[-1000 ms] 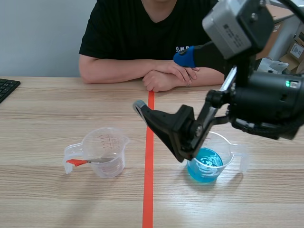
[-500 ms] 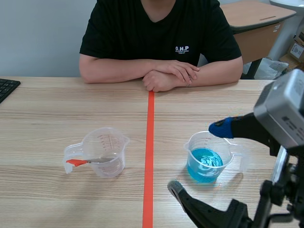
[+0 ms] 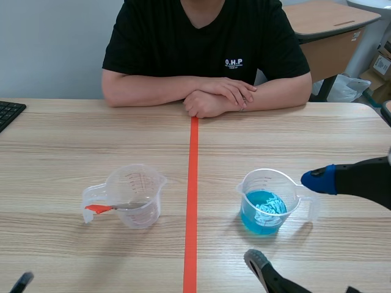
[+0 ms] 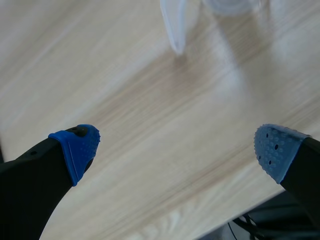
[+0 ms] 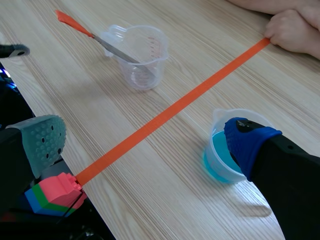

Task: Do the redox reaction experiment.
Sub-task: 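Return to the home posture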

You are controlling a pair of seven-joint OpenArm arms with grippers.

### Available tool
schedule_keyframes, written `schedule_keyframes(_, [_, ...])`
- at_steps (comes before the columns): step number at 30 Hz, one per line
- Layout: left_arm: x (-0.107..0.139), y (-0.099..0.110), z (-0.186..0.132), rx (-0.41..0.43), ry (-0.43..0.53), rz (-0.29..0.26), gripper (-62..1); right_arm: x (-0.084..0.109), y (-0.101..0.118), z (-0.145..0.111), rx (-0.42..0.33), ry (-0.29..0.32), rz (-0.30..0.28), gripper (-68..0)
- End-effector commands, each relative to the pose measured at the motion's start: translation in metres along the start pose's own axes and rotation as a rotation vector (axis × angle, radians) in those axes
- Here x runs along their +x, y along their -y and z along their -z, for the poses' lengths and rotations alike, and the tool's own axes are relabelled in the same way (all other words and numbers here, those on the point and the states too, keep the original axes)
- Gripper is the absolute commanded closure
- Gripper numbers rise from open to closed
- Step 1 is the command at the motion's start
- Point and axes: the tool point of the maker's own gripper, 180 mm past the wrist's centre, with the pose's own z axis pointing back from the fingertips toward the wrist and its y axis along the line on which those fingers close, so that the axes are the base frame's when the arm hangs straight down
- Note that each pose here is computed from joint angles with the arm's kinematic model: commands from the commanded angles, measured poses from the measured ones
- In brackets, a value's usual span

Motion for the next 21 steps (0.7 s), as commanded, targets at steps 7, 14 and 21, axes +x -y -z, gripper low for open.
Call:
schedule_keyframes(7, [0.065, -0.018, 0.007, 0.032, 0.164, 0.034, -62.3, 0.017, 0.013, 0.000, -0.028, 0.051, -0.049, -67.9])
schedule_keyframes(14, [0.110, -0.033, 0.006, 0.067, 0.261, 0.029, -62.3, 0.017, 0.013, 0.000, -0.029, 0.051, -0.050, -67.9])
schedule_keyframes(21, [0.131, -0.033, 0.006, 0.059, 0.307, -0.042, -62.3, 0.015, 0.013, 0.000, -0.025, 0.039, -0.084, -67.9])
